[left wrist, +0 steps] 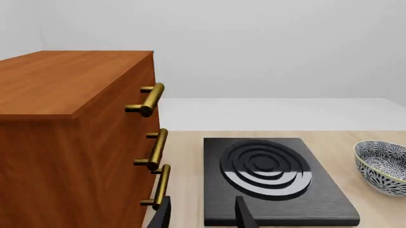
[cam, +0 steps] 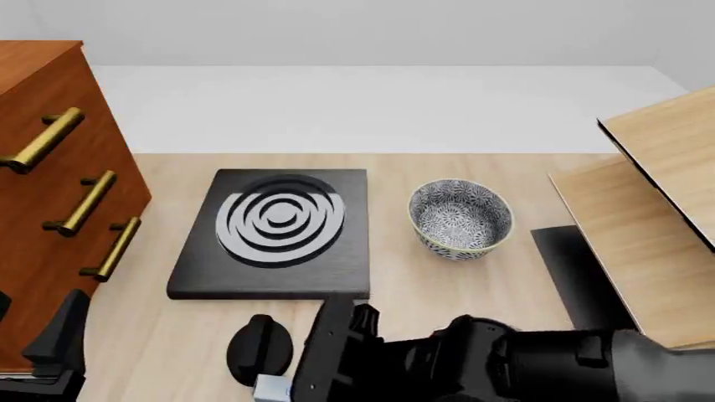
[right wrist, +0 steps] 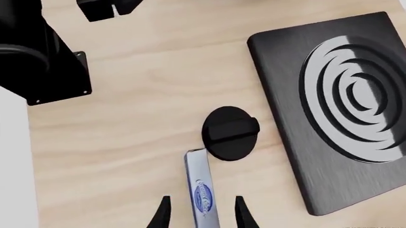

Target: Pick up the cream cheese and put it in the bowl.

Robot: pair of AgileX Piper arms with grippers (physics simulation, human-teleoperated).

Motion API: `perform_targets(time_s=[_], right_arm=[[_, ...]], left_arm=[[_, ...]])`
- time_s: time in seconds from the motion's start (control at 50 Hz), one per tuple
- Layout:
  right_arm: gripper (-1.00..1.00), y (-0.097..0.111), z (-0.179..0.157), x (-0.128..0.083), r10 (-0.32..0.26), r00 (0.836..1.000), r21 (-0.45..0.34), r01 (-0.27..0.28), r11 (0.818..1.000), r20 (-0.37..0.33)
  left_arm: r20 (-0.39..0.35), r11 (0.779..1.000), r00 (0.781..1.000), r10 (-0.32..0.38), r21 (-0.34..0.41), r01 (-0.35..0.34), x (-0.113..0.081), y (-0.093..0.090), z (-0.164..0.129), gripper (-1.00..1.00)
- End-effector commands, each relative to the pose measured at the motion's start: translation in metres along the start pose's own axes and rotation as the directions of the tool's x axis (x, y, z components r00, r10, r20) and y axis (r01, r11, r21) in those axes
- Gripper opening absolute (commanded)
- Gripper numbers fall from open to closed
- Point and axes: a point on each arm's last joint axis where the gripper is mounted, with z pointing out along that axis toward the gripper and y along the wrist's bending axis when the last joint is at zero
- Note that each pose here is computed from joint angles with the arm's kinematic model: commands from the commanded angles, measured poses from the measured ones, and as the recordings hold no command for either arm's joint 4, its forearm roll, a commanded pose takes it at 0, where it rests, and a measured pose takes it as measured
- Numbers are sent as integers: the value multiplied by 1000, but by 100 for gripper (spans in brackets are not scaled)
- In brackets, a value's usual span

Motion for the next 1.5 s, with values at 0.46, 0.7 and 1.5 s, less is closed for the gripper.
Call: perform_targets(time_s=[0.46, 0.7, 1.5], right_arm=[[100, 1, 43, 27, 56, 995, -2, -57, 998, -78], [100, 5, 51, 33, 62, 994, -10, -64, 998, -94], [-100, 8, 52, 38, 48, 993, -17, -50, 999, -104]], left_arm=[[0, 1000, 1000, 0, 0, 0, 0, 0, 0, 100], [0, 1000, 1000, 0, 0, 0, 0, 0, 0, 100], [0, 1000, 1000, 0, 0, 0, 0, 0, 0, 100]])
